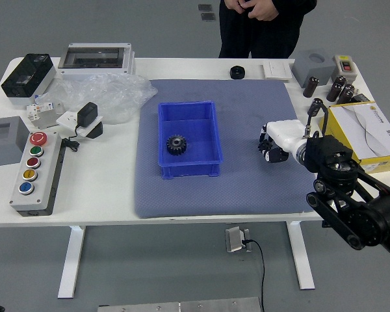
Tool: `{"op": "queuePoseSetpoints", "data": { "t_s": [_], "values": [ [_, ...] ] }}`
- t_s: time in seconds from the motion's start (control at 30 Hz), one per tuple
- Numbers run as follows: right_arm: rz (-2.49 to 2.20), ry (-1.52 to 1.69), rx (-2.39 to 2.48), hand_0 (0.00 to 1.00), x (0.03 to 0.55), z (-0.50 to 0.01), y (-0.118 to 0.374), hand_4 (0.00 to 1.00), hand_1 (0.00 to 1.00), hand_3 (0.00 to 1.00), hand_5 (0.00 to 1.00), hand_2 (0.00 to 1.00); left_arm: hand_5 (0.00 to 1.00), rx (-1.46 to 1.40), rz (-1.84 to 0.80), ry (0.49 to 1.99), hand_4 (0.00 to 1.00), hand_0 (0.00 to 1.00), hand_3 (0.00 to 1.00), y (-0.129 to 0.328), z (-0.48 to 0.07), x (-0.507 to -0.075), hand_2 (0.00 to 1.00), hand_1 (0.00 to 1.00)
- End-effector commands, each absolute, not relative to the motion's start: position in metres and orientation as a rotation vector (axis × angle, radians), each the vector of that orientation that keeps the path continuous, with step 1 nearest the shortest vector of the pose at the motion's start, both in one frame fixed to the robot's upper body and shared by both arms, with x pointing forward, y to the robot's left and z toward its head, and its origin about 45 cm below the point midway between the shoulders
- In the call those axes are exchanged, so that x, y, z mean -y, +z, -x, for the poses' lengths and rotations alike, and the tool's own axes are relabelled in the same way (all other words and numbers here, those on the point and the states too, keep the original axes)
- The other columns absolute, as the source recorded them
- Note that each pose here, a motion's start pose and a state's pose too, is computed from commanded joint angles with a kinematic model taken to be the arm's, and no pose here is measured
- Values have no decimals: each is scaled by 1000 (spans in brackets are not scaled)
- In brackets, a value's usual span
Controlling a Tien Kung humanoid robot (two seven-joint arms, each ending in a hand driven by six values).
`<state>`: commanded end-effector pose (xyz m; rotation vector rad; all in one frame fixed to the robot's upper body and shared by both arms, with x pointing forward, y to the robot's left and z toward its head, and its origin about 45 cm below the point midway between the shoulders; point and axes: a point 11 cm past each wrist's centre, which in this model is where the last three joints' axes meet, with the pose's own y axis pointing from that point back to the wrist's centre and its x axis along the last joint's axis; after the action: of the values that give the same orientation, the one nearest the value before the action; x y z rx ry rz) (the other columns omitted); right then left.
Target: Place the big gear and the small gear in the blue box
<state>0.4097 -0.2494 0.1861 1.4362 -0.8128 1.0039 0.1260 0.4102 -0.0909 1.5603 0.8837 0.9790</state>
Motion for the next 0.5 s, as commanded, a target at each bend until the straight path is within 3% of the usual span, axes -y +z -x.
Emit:
{"op": "queuePoseSetpoints", "data": {
  "t_s": [0.5],
  "values": [
    [-1483,1167,860,583,193,-431,243,432,457,597,85,506,488,-886,-1566,988,786,875,855,-89,-125,-415,853,854]
  ]
}}
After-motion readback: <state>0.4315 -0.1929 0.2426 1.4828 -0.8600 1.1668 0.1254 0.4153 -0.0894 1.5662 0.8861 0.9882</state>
